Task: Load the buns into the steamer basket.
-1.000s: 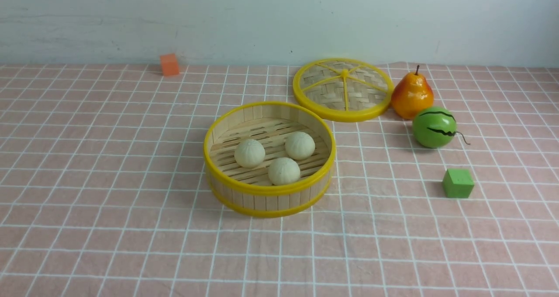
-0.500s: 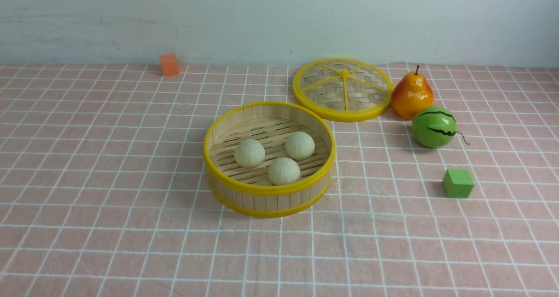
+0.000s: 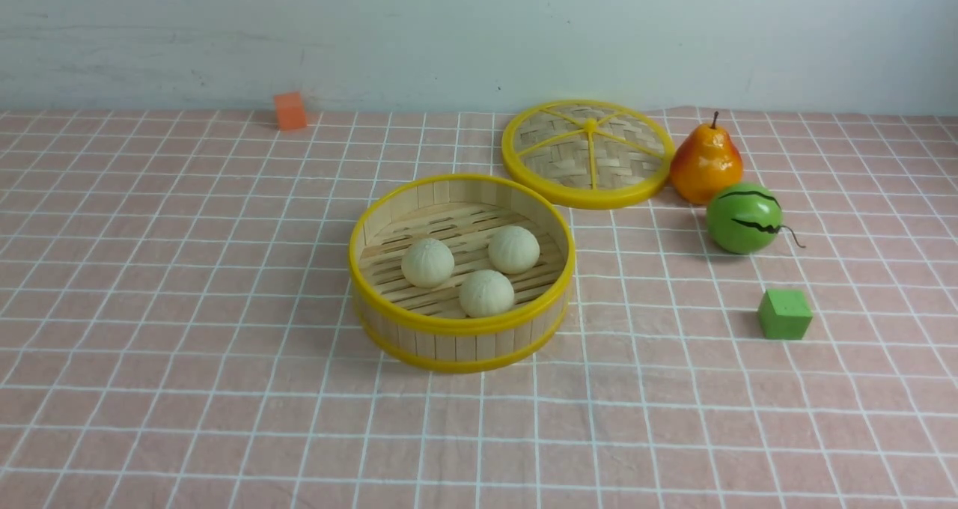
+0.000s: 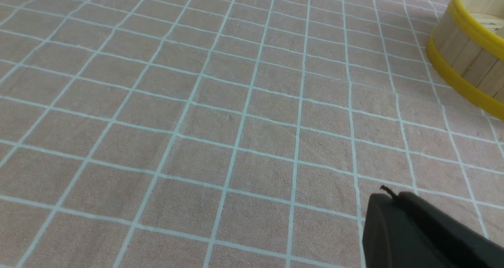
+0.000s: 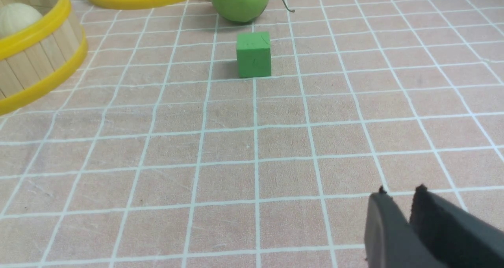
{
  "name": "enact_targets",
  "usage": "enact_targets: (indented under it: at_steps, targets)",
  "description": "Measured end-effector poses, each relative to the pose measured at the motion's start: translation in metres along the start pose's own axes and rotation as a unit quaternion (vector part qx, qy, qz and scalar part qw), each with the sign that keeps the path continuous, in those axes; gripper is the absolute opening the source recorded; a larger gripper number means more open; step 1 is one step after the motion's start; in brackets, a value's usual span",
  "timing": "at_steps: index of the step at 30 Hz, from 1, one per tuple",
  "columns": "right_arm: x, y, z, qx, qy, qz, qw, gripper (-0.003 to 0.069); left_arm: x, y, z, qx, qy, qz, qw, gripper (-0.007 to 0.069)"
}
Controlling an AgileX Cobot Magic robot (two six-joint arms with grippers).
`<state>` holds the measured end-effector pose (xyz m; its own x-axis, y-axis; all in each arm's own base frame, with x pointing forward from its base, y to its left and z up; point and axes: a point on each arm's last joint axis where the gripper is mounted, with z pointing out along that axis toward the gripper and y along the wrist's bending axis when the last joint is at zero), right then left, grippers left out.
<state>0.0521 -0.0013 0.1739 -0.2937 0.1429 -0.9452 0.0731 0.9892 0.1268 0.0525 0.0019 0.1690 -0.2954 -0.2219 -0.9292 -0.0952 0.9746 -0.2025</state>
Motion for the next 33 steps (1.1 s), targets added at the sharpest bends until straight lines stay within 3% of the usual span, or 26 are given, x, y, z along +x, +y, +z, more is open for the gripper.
enact_targets:
  at_steps: [33]
  targets:
    - [0.0, 0.0, 0.0, 0.0, 0.0, 0.0, 1.0, 0.0134, 0.0, 0.0, 0.0, 0.0, 0.0, 0.0, 1.0, 0.002]
